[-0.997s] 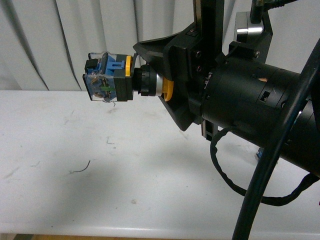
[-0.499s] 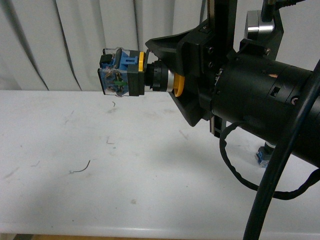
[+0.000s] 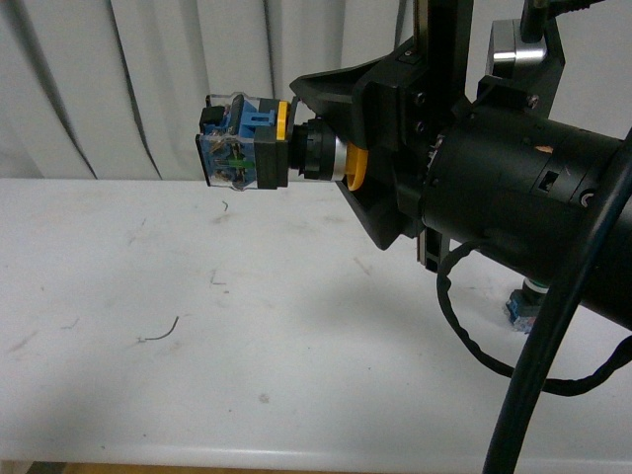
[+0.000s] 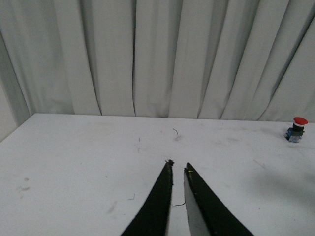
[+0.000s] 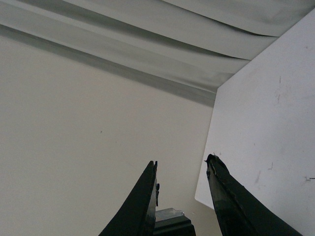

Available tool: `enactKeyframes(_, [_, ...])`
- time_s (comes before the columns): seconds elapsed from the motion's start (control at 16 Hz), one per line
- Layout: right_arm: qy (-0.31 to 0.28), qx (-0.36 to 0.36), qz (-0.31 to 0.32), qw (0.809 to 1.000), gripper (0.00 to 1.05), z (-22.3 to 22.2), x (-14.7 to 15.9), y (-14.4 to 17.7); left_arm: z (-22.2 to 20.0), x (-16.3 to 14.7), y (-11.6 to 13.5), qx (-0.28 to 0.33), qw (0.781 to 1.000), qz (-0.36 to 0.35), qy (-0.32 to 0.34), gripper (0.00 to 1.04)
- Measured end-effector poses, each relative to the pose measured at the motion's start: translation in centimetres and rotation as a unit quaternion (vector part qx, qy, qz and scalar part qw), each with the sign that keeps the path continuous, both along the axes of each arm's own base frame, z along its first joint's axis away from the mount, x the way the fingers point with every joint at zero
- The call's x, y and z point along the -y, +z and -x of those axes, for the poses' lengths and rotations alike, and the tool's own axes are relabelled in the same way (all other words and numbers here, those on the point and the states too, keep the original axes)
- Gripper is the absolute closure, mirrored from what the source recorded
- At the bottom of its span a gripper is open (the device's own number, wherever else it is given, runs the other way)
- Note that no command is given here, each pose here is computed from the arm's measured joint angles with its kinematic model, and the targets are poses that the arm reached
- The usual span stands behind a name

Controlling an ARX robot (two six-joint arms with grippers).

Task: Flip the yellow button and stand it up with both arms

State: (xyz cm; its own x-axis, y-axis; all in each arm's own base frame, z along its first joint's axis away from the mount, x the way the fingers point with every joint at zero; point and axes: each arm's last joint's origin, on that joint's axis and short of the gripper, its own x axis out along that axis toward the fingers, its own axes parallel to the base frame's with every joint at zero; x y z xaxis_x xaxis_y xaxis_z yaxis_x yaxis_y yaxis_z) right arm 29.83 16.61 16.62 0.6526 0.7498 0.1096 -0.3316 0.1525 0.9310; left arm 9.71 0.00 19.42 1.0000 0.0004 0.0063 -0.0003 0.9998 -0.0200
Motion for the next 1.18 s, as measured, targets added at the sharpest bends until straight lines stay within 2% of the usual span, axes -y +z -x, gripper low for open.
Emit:
enactKeyframes(0.06, [0.0,0.0,0.0,1.0,0.74,0.0,0.0,0.0,-0.1,0.0,-0.6,-0.006,1.0,-0.002,0.001,1.03])
enactKeyframes(0.5, [-0.002,0.0,0.0,1.0,0.74,0.1,0.0,0.0,0.0,0.0,-1.8,-0.004,1.0,-0.002,0.0,1.03])
enactKeyframes(0.62, [-0.001,0.0,0.0,1.0,0.74,0.1,0.0,0.1,-0.1,0.0,-3.0,-0.012,1.0,-0.002,0.0,1.03])
enactKeyframes(0.93, [0.006,0.008,-0.001,1.0,0.74,0.4,-0.3,0.4,-0.1,0.0,-2.9,-0.005,1.0,-0.002,0.0,1.03])
enactKeyframes(1.0, [0.004,0.015,0.004,1.0,0.74,0.4,-0.3,0.6,-0.1,0.0,-2.9,-0.004,1.0,-0.002,0.0,1.0])
enactKeyframes(1.18, [-0.035,0.09,0.033,0.995,0.74,0.7,0.2,2.5,-0.1,0.0,-2.8,-0.004,1.0,-0.002,0.0,0.76])
